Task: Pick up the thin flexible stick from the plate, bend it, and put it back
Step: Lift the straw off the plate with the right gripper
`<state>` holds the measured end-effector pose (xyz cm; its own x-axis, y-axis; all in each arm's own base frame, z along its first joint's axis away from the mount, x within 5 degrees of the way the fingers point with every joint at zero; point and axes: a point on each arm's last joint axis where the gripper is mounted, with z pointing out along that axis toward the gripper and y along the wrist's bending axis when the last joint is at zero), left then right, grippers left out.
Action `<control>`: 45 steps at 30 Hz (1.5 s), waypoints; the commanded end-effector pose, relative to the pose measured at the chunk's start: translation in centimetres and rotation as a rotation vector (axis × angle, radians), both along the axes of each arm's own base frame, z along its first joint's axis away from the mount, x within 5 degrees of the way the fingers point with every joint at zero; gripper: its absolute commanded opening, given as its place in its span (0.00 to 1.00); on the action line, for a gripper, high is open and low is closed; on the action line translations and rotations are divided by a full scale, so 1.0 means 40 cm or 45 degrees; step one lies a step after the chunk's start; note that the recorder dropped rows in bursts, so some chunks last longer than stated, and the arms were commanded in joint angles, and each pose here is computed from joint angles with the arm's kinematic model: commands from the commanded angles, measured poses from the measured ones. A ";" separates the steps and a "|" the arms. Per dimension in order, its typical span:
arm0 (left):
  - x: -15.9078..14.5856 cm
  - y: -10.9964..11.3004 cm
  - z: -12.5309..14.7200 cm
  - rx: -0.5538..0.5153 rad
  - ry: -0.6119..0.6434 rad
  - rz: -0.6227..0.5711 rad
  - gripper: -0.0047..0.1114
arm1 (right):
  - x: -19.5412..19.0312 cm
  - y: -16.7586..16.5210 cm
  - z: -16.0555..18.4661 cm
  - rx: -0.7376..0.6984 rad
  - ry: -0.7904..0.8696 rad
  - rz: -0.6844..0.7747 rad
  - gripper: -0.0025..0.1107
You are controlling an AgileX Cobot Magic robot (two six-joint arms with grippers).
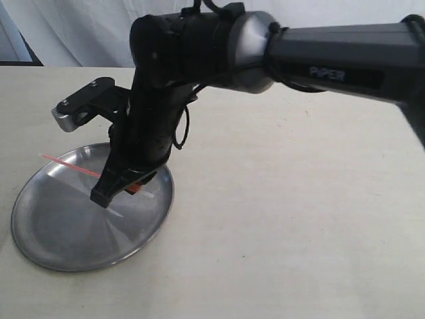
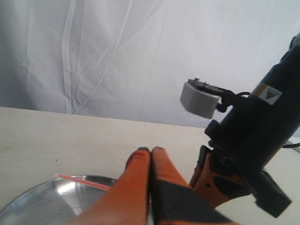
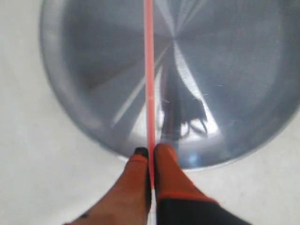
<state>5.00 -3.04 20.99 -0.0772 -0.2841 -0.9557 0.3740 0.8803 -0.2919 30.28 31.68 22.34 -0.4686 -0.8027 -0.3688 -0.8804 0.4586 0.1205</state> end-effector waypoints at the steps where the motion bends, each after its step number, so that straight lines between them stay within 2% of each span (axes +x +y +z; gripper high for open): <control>1: 0.000 0.002 -0.002 0.000 -0.001 0.008 0.04 | -0.044 -0.032 0.060 0.084 0.004 0.007 0.01; 4: 0.002 0.005 -0.002 -0.002 -0.005 0.030 0.04 | -0.084 -0.058 0.074 0.119 0.048 0.006 0.01; 5: 0.003 0.009 0.000 -0.044 0.000 0.049 0.04 | -0.098 -0.066 0.070 0.127 0.074 0.003 0.01; 8: 0.001 0.007 0.009 -0.263 0.033 0.020 0.04 | -0.142 -0.090 0.063 0.188 0.130 0.001 0.01; 10: -0.005 -0.006 0.018 -0.418 0.056 -0.077 0.04 | -0.165 -0.103 0.054 0.253 0.145 -0.028 0.01; 12: -0.011 -0.016 0.025 -0.509 0.064 -0.155 0.04 | -0.178 -0.108 0.052 0.332 0.141 -0.071 0.01; 16: -0.013 -0.018 0.031 -0.584 0.069 -0.185 0.04 | -0.188 -0.108 0.054 0.415 0.151 -0.102 0.01; 19: -0.013 -0.015 0.037 -0.691 0.077 -0.190 0.04 | -0.191 -0.104 0.056 0.438 0.161 -0.093 0.01; 24: -0.014 -0.017 0.039 -0.699 0.076 -0.208 0.05 | -0.185 -0.101 0.060 0.465 0.137 -0.112 0.01; 28: -0.015 -0.018 0.039 -0.725 0.088 -0.214 0.17 | -0.179 -0.101 0.074 0.503 0.091 -0.144 0.01; 33: -0.013 -0.015 0.039 -0.747 0.092 -0.198 0.52 | -0.182 -0.109 0.114 0.562 0.023 -0.164 0.01; 36: -0.008 -0.005 0.037 -0.783 0.102 -0.137 0.67 | -0.193 -0.116 0.137 0.586 0.021 -0.153 0.01; 41: -0.006 -0.001 0.036 -0.790 0.105 -0.115 0.69 | -0.203 -0.114 0.151 0.628 0.045 -0.120 0.01; 45: -0.006 -0.003 0.033 -0.735 0.099 -0.113 0.68 | -0.204 -0.117 0.162 0.646 0.021 -0.128 0.01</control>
